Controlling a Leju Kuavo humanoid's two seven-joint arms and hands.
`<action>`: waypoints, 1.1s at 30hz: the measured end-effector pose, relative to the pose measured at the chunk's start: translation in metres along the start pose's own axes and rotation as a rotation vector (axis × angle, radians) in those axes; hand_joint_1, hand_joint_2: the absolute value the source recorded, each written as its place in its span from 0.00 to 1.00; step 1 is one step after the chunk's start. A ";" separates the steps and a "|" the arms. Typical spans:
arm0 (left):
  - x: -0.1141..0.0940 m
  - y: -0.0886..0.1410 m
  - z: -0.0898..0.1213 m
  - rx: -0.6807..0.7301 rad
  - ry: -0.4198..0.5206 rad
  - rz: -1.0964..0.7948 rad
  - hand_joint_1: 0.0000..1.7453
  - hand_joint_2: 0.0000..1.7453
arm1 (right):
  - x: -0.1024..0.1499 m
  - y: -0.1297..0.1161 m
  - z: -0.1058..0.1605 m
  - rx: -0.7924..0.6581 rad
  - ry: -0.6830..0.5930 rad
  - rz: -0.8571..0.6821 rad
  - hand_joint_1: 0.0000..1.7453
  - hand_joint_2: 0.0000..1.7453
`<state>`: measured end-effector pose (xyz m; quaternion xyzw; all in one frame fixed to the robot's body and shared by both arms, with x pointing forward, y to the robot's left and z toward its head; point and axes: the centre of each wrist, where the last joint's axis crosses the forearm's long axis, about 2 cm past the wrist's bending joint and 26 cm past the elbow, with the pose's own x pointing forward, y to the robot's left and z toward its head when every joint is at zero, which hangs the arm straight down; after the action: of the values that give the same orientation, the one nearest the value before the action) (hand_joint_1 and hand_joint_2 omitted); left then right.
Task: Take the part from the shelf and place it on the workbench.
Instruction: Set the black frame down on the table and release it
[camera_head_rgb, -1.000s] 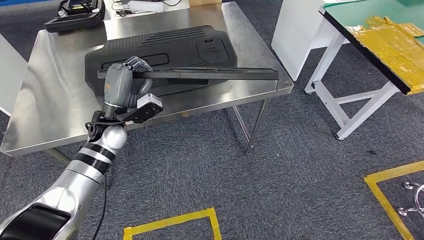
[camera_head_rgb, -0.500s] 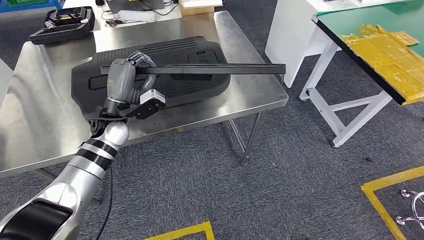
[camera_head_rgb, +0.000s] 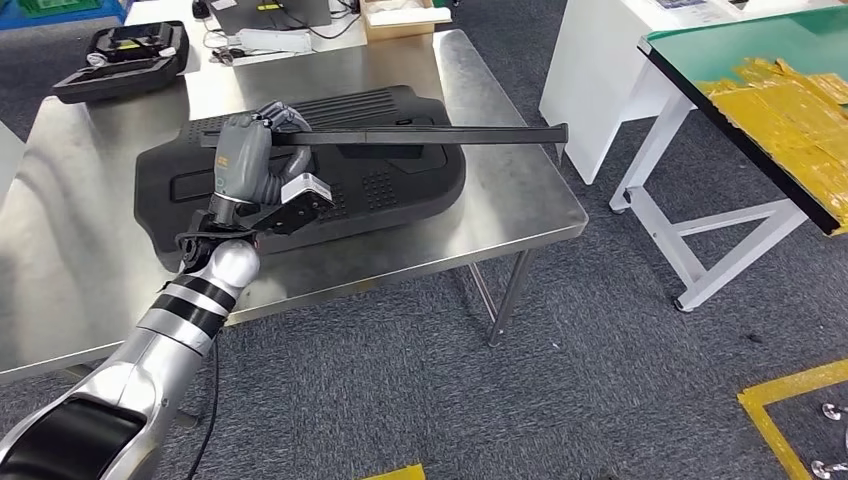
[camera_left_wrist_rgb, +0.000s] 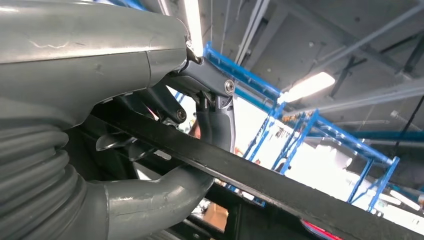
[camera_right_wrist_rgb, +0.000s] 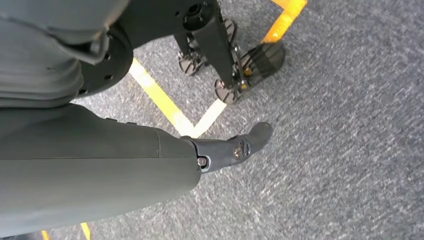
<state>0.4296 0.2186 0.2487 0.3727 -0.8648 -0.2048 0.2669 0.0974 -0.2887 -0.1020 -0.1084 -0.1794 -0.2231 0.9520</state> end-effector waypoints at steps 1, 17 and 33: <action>0.000 0.000 -0.001 0.001 0.000 0.000 1.00 1.00 | 0.000 0.000 0.000 0.000 0.001 0.001 0.00 0.00; -0.007 -0.003 0.005 -0.020 0.026 -0.010 1.00 1.00 | 0.001 0.002 0.000 0.004 -0.001 0.007 0.00 0.00; -0.015 -0.002 0.005 -0.031 0.036 -0.060 1.00 1.00 | 0.002 0.000 0.000 0.000 -0.007 0.020 0.00 0.00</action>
<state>0.4361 0.2298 0.2392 0.3979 -0.8450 -0.2195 0.2820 0.0990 -0.2899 -0.1017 -0.1109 -0.1815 -0.2133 0.9536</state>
